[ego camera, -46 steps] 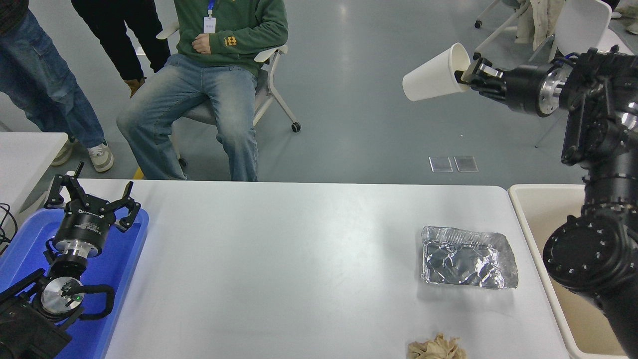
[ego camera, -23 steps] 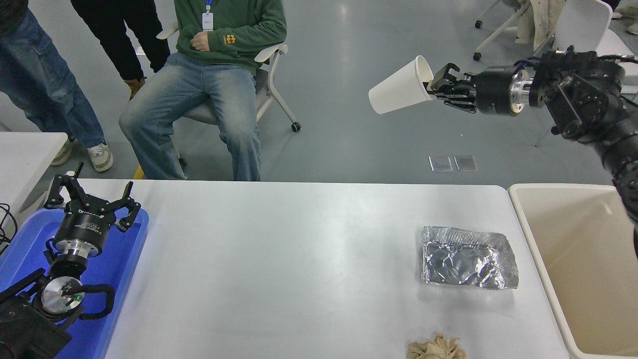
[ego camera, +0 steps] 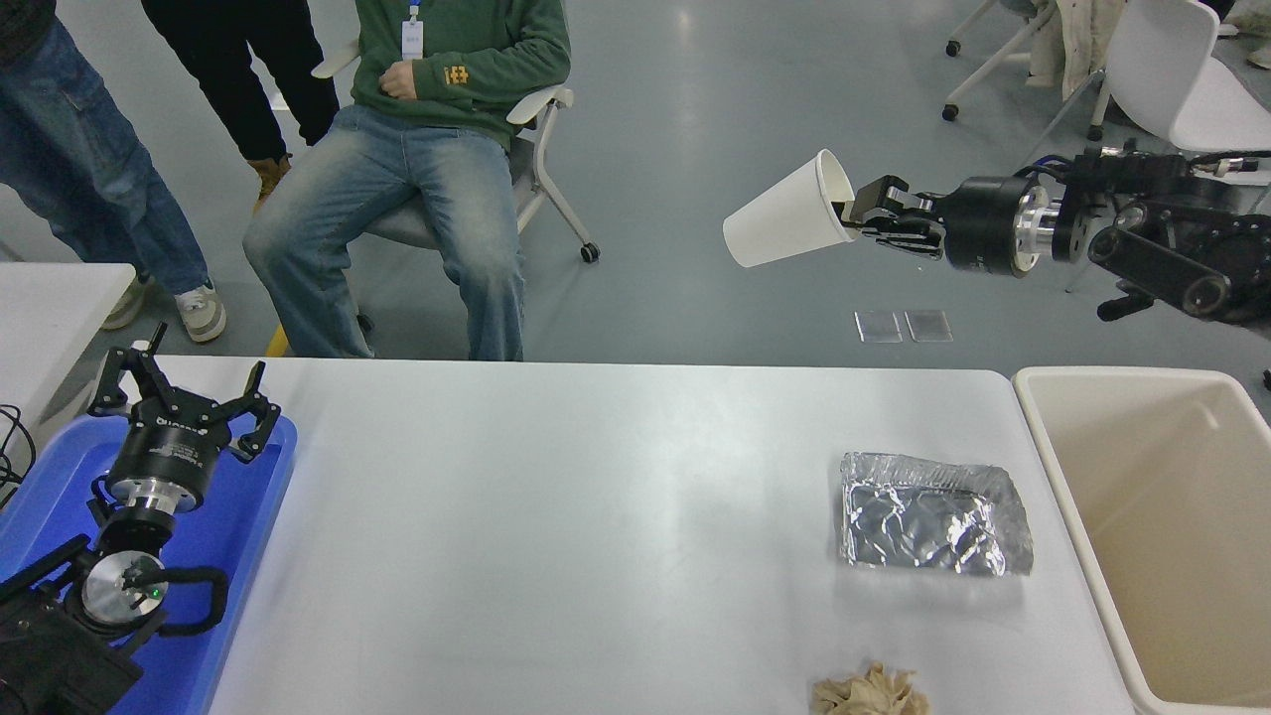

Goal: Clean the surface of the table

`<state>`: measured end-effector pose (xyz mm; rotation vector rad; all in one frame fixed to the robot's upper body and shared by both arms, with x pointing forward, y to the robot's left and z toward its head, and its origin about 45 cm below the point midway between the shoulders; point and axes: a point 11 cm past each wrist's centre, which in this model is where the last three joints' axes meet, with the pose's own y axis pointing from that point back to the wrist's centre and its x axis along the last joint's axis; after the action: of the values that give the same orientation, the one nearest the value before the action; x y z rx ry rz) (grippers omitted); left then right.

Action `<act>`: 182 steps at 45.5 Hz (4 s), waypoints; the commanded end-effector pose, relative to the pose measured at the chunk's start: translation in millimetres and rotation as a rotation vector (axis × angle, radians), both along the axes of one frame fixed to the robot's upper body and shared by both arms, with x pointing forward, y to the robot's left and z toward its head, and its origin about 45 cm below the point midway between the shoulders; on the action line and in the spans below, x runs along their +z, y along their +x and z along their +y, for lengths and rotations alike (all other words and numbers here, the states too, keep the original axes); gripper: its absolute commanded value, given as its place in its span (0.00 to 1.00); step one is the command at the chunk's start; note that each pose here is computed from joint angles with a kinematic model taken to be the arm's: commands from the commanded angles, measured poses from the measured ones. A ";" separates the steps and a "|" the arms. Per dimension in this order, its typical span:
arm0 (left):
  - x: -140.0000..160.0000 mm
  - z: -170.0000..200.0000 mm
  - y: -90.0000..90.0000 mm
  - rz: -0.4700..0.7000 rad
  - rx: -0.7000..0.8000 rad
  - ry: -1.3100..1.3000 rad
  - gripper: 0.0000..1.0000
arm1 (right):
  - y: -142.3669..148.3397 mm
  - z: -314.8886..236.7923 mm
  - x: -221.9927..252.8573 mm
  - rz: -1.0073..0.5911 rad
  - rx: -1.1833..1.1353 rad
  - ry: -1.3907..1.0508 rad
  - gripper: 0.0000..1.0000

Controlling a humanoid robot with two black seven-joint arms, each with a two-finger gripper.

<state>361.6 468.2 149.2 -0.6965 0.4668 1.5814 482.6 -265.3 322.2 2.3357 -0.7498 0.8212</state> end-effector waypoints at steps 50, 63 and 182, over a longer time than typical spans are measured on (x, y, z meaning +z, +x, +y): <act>0.0 0.1 0.0 0.000 0.000 -0.001 1.00 | -17.7 -85.5 15.3 -0.147 -0.070 -0.250 0.00; 0.0 0.1 0.0 0.000 0.000 -0.001 1.00 | -18.1 -141.6 27.6 -0.176 -0.193 -0.333 0.00; 0.2 0.1 0.1 -0.001 0.001 0.000 1.00 | -139.1 -303.2 -191.0 -0.016 -1.296 -0.249 0.00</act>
<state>361.6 468.4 149.3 -0.6973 0.4664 1.5822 348.6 -564.3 135.9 1.2126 -1.6278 0.3750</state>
